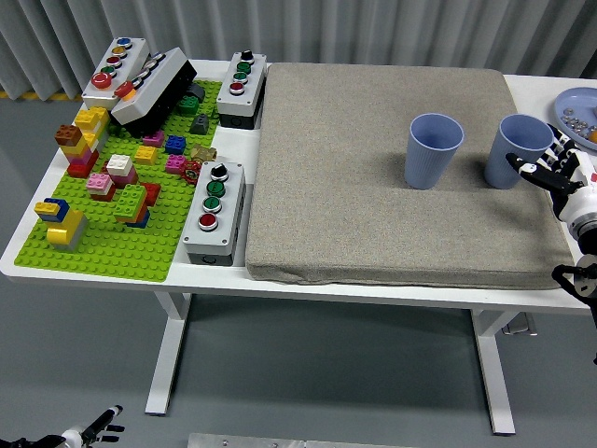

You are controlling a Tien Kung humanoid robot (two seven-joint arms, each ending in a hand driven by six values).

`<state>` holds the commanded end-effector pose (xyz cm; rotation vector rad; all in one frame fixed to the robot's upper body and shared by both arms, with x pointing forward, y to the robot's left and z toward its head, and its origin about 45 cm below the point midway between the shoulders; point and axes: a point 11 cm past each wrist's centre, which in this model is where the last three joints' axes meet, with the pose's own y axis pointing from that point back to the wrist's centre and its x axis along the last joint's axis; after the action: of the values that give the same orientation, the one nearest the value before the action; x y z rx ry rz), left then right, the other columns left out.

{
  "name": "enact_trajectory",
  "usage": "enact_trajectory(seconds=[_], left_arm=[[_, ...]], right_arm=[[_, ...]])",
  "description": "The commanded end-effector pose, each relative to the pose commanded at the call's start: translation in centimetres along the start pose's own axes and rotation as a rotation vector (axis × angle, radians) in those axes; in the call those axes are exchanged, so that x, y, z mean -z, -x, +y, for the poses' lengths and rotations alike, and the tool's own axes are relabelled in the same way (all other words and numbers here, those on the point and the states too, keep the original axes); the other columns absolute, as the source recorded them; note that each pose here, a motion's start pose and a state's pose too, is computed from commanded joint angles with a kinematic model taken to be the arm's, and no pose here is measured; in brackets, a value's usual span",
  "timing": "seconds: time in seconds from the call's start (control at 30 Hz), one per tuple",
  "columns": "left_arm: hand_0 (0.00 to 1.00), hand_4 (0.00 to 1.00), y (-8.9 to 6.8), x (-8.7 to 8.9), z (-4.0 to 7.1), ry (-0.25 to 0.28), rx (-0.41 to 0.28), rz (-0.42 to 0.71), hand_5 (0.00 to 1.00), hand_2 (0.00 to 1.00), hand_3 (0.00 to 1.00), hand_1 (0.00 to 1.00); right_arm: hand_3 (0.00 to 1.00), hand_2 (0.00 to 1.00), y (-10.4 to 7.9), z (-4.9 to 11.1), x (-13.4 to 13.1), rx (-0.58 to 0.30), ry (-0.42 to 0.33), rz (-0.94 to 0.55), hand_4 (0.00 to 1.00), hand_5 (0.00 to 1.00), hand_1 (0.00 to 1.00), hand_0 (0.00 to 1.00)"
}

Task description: Pick cup pour cup place

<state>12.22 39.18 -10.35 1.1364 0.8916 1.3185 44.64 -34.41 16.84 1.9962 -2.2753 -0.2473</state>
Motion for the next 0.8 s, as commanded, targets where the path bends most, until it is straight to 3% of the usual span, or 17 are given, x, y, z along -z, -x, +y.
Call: enact_trajectory(seconds=[0.7,0.73,0.8], left_arm=[[0.839,0.638,-0.04,0.15,0.01,-0.005,0.001,-0.003,0.982,0.872,0.779,0.829],[0.839,0.638,-0.04,0.15,0.01,-0.005,0.001,-0.003,0.982,0.872,0.780,0.829],[0.839,0.638,-0.03,0.14,0.01,-0.004,0.000,-0.003,0.982,0.872,0.780,0.829]], right_arm=[[0.917,0.903,0.31,-0.41,0.18,-0.006,0.001,-0.015,0.868,0.292,0.852,0.907],[0.856,0.828,0.32,-0.39,0.12,-0.006,0.002,-0.017,0.853,0.278,0.806,0.897],[0.856,0.828,0.37,-0.37,0.06,-0.007,0.002,-0.019,0.853,0.278,0.806,0.897]])
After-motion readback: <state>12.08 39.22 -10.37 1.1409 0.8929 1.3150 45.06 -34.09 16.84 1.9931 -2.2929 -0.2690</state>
